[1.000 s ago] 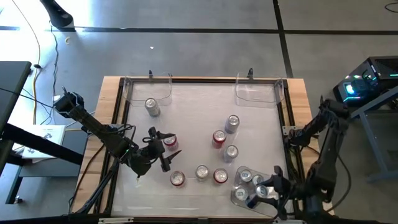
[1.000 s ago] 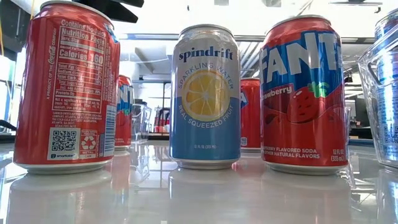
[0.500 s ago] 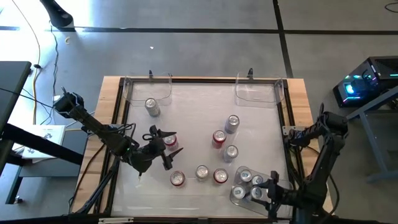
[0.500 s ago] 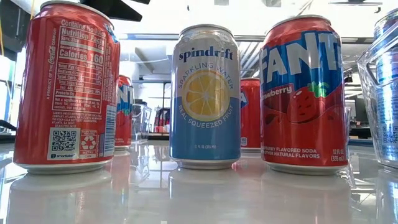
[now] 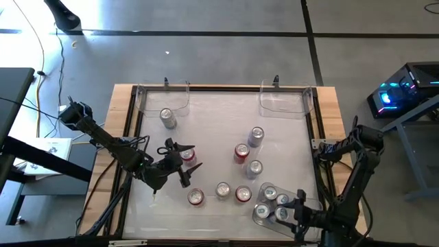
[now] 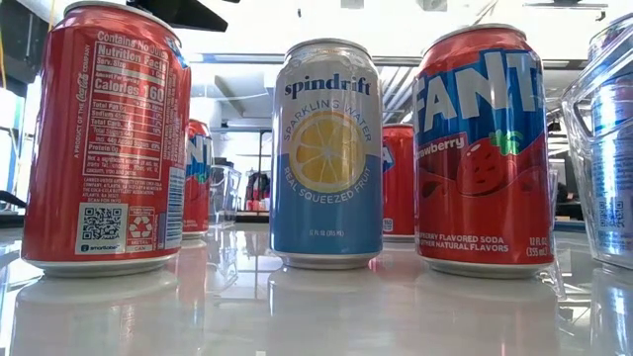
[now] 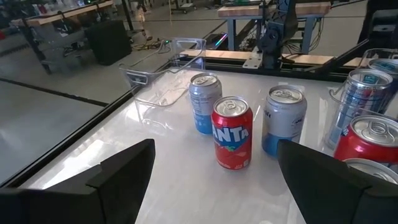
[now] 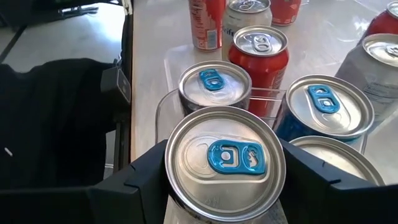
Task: Sort soda cans
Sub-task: Put the blue soda can into the bottom transparent bin
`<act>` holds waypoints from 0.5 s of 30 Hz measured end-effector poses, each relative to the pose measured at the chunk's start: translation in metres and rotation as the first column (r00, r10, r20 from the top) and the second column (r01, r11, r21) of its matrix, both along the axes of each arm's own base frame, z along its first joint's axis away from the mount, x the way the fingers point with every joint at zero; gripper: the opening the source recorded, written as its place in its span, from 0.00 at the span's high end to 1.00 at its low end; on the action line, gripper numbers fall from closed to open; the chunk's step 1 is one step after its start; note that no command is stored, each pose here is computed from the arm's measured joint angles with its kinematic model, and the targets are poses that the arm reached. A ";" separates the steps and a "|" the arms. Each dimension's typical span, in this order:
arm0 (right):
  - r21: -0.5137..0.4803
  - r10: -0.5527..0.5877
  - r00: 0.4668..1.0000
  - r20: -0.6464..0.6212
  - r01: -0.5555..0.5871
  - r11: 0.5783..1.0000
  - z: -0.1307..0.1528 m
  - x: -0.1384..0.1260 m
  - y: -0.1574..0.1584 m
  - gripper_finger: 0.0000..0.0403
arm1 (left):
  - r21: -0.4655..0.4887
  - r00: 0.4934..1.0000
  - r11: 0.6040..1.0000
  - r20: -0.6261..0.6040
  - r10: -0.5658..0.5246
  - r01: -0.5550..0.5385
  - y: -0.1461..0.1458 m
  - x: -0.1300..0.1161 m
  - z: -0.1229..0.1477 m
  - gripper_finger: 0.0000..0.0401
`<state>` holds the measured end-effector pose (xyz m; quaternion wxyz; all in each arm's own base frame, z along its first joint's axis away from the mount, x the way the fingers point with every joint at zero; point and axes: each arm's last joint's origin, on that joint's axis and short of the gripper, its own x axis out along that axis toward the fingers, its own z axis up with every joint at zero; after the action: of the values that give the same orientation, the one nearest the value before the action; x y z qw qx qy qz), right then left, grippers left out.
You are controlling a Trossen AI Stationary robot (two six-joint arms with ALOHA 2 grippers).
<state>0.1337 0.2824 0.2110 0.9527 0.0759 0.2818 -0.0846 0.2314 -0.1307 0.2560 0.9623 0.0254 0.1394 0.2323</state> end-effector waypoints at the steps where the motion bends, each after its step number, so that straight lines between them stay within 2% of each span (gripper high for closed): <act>1: -0.004 0.007 1.000 -0.001 -0.007 1.000 0.000 0.000 0.000 0.46 | 0.000 1.000 1.000 0.000 0.000 0.000 0.000 0.000 0.000 0.17; 6: 0.003 0.005 1.000 -0.007 -0.005 1.000 0.000 0.003 0.000 0.46 | 0.000 1.000 1.000 0.000 -0.001 0.001 0.000 0.000 0.000 0.17; 12: 0.024 -0.004 1.000 -0.018 0.005 1.000 0.000 0.008 -0.001 0.37 | -0.001 1.000 1.000 0.000 -0.001 0.001 0.000 0.000 0.000 0.17; 15: 0.026 -0.005 1.000 -0.018 0.005 1.000 0.000 0.008 -0.001 0.36 | -0.001 1.000 1.000 0.000 0.000 0.000 0.000 0.000 0.000 0.17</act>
<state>0.1419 0.2817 0.2106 0.9488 0.0884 0.2914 -0.0841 0.2314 -0.1307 0.2560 0.9623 0.0250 0.1394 0.2320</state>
